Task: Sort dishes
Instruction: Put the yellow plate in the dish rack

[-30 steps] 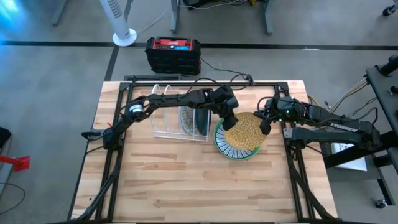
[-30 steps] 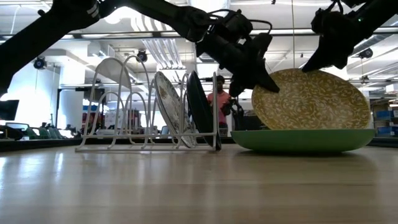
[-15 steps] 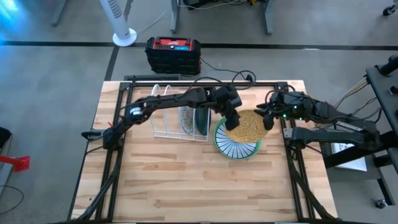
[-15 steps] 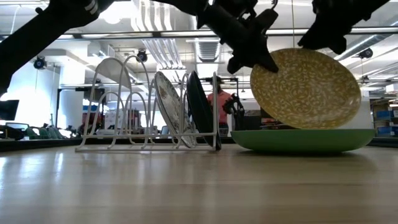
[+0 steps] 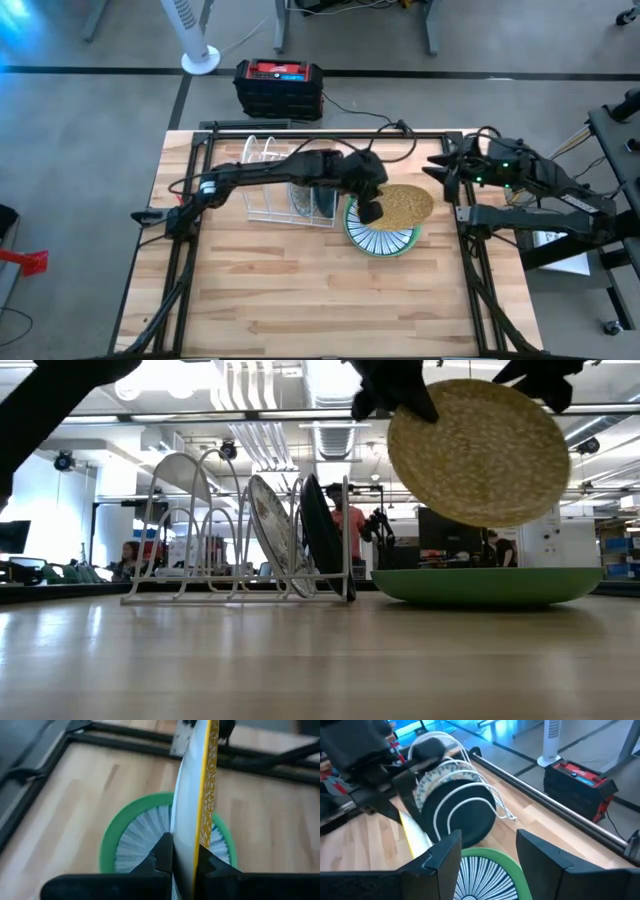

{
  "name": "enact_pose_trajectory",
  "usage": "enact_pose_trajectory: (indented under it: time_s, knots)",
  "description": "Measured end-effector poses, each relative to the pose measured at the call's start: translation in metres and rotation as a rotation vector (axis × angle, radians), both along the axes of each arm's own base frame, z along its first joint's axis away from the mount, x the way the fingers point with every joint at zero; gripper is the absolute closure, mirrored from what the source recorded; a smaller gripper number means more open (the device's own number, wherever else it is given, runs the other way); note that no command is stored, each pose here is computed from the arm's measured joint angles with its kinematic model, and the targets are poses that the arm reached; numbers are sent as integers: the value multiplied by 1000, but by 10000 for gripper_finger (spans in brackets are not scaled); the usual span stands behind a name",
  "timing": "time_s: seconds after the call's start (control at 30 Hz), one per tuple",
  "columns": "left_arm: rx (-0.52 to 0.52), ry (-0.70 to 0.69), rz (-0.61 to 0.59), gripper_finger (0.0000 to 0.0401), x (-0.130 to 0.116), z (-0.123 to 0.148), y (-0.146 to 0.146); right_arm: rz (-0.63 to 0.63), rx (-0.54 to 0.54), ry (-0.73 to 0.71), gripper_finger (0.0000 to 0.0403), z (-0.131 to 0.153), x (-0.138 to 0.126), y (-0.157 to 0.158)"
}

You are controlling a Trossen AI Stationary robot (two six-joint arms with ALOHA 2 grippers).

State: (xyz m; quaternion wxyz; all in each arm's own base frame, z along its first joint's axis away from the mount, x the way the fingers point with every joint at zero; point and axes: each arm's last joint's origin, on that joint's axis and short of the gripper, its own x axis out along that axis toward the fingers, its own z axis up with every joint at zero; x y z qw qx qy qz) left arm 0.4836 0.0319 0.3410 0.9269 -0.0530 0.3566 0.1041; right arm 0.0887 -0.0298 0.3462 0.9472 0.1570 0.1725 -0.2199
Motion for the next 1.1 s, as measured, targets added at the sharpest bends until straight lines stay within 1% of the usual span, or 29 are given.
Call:
enact_pose_trajectory:
  time_s: [0.13, 0.2, 0.37, 0.47, 0.57, 0.67, 0.73, 0.87, 1.1]
  knots:
    - [95, 18, 82, 398, -11, 12, -17, -1, -10, -34, 222, 15, -12, 3]
    - [152, 27, 134, 398, -21, 22, -27, 0, -12, -34, 222, 16, -15, 4]
    - [284, -92, 279, 398, -57, 73, -49, -1, -14, -38, 222, 15, -17, 5]
    - [362, -138, 365, 398, -74, 91, -59, -1, -5, -11, 222, 9, -13, 4]
    - [432, -123, 434, 398, -86, 97, -66, -2, 0, 6, 222, 3, -9, 3]
    - [462, -119, 516, 398, -99, 101, -67, -4, 9, 20, 222, -1, -4, 1]
    - [495, -97, 581, 398, -107, 101, -65, -5, 15, 33, 222, -4, -2, 0]
    - [545, -53, 679, 398, -116, 94, -61, -5, 18, 40, 222, -8, 4, -1]
    - [564, -27, 769, 398, -132, 91, -59, -11, 40, 69, 222, -19, 11, -4]
